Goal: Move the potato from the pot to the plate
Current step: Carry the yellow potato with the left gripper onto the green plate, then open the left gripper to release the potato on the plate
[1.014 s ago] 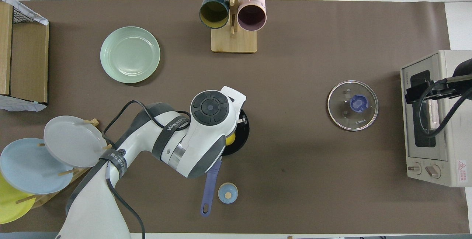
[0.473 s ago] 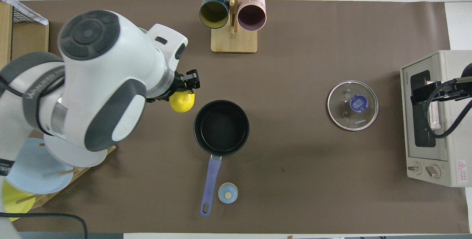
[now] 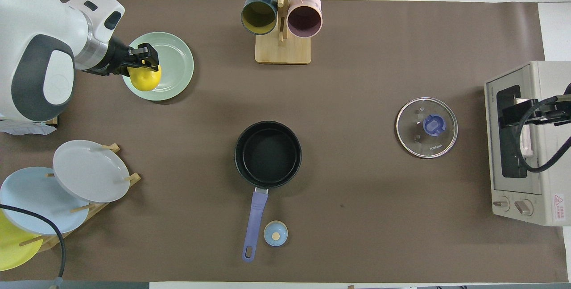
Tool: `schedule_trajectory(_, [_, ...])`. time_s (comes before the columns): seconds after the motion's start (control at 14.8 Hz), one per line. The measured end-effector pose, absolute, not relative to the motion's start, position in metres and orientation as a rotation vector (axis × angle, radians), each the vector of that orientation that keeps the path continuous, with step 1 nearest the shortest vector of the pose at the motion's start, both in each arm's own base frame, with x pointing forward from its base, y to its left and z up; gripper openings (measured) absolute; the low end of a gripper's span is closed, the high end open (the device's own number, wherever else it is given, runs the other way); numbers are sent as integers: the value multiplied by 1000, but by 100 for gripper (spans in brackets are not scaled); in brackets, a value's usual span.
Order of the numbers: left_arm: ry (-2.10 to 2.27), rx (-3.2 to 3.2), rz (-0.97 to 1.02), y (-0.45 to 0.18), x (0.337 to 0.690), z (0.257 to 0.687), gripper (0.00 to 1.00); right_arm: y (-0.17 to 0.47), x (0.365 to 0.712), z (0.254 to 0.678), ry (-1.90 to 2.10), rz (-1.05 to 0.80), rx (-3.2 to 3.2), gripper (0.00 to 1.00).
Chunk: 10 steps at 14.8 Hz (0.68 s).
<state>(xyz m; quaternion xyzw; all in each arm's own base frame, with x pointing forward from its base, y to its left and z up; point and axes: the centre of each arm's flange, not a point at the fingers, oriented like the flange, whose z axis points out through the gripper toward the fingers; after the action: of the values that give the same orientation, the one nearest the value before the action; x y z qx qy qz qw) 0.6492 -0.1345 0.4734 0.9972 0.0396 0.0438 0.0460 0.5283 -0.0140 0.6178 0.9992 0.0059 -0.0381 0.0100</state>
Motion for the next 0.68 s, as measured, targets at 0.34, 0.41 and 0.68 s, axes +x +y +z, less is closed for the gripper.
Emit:
schedule_trajectory(0.34, [54,3107,151,-105,688,371,61,-12,528,618,10,-119,3119,100])
schedule_trajectory(0.41, [53,3108,163,-101,692,361,61,-12,528,618,9,-119,3119,100])
schedule_trajectory(0.68, [41,3108,202,-100,697,349,61,-13,528,618,5,-119,3119,100])
